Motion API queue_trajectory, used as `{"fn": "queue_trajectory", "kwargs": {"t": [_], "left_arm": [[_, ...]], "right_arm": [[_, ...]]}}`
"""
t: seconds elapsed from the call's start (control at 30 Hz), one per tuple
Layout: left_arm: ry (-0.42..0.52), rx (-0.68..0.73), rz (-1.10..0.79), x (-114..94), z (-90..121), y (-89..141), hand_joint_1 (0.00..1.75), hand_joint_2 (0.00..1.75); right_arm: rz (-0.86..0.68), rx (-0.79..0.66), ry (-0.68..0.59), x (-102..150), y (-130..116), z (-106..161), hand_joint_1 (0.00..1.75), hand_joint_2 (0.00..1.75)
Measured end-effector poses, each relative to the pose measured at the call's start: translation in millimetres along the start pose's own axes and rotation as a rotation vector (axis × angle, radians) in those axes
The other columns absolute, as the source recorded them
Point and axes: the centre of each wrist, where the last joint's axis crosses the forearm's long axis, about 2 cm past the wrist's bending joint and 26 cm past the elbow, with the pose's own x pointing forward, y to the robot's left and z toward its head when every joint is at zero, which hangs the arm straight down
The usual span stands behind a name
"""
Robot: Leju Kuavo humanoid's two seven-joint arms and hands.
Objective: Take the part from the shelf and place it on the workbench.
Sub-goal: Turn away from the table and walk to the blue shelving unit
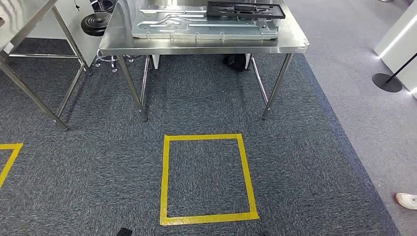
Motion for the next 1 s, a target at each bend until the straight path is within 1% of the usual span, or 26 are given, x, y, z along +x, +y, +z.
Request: {"fn": "queue_trajectory", "kwargs": {"t": [0.23,1.0], "left_arm": [[-0.002,-0.004,0.001,2.0,0.2,-2.3,0.0,1.75],[-0.001,0.0,0.001,1.1,0.1,-0.9,0.0,1.75]], "right_arm": [[0.005,-0.006,0.0,1.1,-3.2,-0.3,0.0,1.75],[0.01,-0.001,0.0,1.5,-0.8,-0.3,0.0,1.75]]}}
